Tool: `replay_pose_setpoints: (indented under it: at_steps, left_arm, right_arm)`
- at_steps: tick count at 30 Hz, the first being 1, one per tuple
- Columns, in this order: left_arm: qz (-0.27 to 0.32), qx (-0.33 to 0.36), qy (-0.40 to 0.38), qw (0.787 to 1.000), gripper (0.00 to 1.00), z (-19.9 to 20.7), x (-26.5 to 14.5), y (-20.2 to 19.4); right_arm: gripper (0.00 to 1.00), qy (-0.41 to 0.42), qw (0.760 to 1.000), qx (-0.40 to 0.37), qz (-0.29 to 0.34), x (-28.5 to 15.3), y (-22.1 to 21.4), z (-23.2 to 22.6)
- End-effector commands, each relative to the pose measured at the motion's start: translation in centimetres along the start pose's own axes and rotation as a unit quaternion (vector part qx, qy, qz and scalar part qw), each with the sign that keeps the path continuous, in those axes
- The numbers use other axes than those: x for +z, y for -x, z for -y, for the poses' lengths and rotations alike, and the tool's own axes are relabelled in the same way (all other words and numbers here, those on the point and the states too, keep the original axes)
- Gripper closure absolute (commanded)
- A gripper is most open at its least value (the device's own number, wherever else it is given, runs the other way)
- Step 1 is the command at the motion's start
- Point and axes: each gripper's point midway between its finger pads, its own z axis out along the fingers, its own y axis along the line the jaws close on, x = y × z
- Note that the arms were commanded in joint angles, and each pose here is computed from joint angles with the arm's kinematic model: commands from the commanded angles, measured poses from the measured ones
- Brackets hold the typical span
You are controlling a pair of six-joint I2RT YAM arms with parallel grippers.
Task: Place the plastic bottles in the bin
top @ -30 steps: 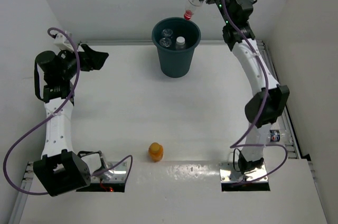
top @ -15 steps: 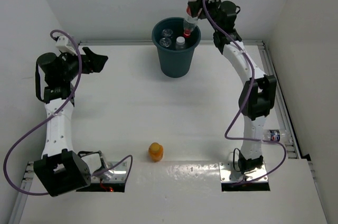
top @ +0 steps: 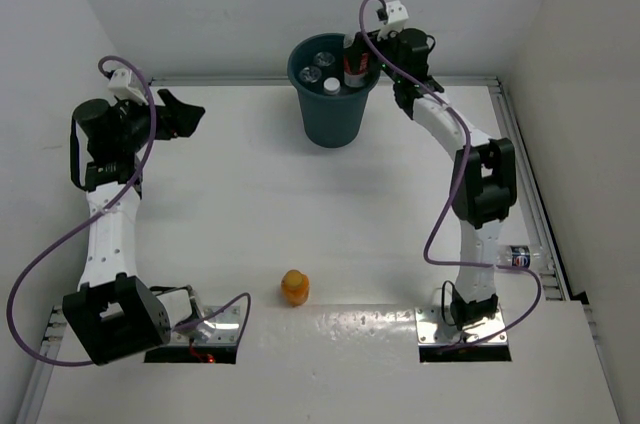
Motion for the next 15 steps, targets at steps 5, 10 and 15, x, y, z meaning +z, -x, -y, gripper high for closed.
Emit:
replay_pose_setpoints:
  at_steps: [5,10,15]
  left_arm:
    - [0.037,0.03,-0.008,0.999,0.0,0.6,-0.3,3.1]
    - [0.016,0.088,-0.056,0.994,0.0,2.4,-0.6,4.2]
    - [-0.082,0.217,-0.207,0.95,0.0,7.2,-2.8,-1.2]
  right_arm:
    - [0.02,0.015,0.996,-0.004,0.092,-1.6,9.5,-2.4]
    - [0.04,0.037,0.987,-0.004,0.153,-5.2,18.6,-4.3]
    - [0.15,0.068,0.992,-0.021,0.109,-12.5,20.4,-6.2]
